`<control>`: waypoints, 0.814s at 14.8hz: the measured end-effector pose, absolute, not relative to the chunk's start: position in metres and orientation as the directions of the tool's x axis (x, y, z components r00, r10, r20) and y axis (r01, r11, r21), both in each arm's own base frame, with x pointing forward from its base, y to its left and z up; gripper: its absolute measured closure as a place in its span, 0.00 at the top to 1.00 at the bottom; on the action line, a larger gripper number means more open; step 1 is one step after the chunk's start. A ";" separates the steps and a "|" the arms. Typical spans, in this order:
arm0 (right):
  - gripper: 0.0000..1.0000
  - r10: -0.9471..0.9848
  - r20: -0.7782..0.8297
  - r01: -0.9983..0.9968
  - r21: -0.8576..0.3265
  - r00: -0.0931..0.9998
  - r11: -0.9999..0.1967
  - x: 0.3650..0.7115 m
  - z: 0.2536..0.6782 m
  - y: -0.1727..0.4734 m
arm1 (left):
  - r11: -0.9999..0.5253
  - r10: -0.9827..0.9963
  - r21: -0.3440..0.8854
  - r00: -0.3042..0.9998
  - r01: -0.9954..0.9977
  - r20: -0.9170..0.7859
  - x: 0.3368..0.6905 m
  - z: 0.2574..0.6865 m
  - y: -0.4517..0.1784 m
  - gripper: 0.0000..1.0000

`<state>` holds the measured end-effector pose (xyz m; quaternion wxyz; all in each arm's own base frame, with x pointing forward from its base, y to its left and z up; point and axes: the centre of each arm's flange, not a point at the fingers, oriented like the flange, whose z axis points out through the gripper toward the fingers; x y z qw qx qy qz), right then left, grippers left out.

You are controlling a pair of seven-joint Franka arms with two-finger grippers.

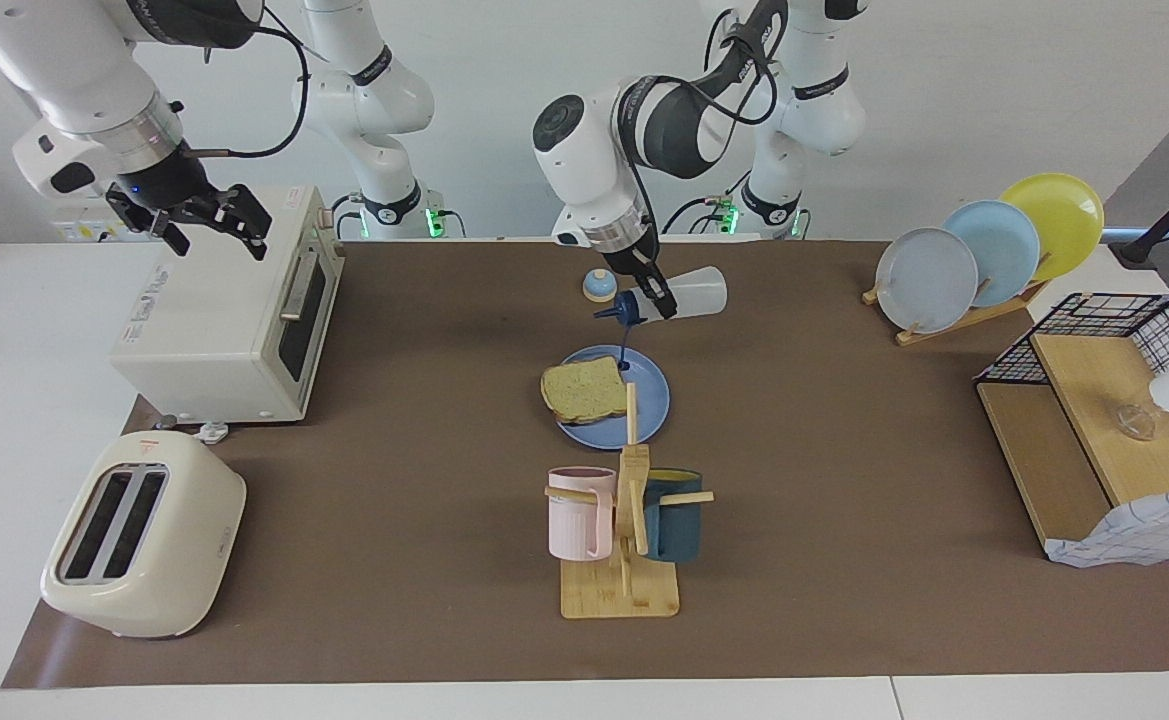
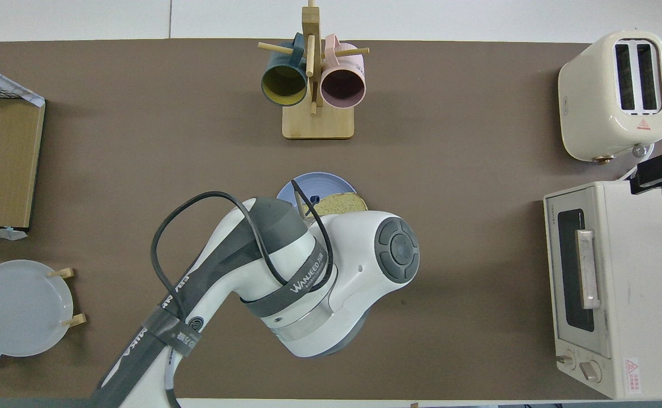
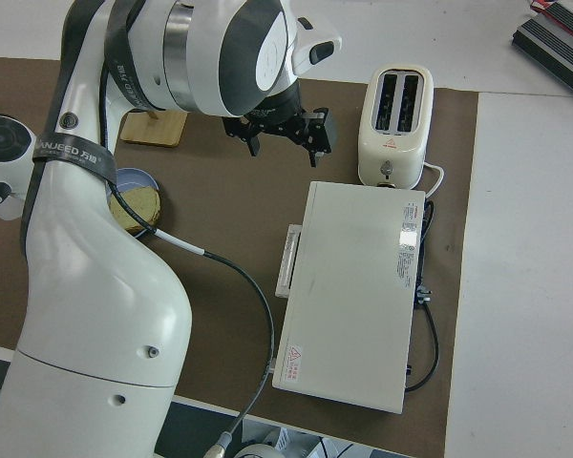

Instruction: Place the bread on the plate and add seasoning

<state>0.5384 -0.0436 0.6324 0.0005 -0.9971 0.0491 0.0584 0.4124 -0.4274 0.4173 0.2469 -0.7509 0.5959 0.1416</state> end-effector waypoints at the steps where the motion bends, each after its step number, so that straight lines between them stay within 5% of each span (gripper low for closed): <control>1: 1.00 -0.097 -0.117 -0.097 0.005 0.988 -0.995 0.538 0.632 -0.043 | -0.153 -0.808 -0.210 0.245 -0.966 -0.536 0.410 0.407 -0.431 0.34; 12: 1.00 -0.102 -0.110 -0.102 0.005 0.989 -0.995 0.539 0.633 -0.046 | -0.021 -0.680 -0.292 0.228 -0.956 -0.697 0.405 0.366 -0.447 0.34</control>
